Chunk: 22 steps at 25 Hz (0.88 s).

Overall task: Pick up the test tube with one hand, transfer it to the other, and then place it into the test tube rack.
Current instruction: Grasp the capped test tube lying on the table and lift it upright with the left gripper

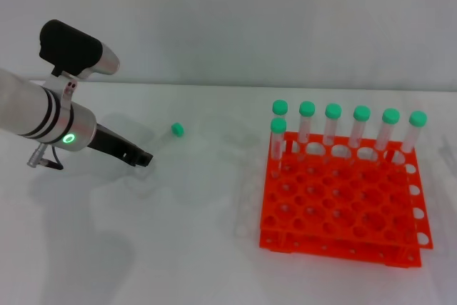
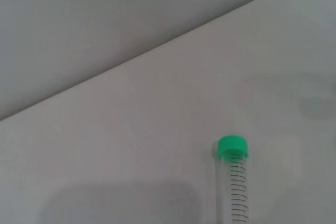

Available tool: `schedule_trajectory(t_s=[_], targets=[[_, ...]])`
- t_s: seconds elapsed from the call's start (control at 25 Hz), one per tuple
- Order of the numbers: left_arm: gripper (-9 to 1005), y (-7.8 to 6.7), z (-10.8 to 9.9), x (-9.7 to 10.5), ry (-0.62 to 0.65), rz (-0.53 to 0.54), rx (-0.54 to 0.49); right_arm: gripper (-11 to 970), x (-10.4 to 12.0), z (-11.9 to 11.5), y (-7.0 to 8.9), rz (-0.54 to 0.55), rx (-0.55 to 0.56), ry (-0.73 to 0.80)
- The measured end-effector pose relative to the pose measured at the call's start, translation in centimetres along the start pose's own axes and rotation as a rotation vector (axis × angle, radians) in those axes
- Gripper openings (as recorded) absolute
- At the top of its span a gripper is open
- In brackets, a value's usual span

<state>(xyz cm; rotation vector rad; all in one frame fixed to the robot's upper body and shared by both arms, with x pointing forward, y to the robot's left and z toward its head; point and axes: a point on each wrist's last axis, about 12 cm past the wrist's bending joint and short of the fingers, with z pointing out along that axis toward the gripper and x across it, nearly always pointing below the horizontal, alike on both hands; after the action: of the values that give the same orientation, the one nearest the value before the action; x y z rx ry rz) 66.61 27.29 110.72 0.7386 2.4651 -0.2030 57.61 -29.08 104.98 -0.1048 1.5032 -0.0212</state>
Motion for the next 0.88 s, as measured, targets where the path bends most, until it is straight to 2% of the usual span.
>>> schedule_trajectory(t_s=[0.64, 0.88], targets=[[409, -0.1, 0.7, 1.1, 0.0, -0.023, -0.009, 864, 0.0, 0.0, -0.1, -0.003, -0.001, -0.001], [357, 0.0, 0.7, 1.4, 0.001, -0.029, -0.015, 863, 0.0, 0.0, -0.1, -0.003, 0.0, -0.001]])
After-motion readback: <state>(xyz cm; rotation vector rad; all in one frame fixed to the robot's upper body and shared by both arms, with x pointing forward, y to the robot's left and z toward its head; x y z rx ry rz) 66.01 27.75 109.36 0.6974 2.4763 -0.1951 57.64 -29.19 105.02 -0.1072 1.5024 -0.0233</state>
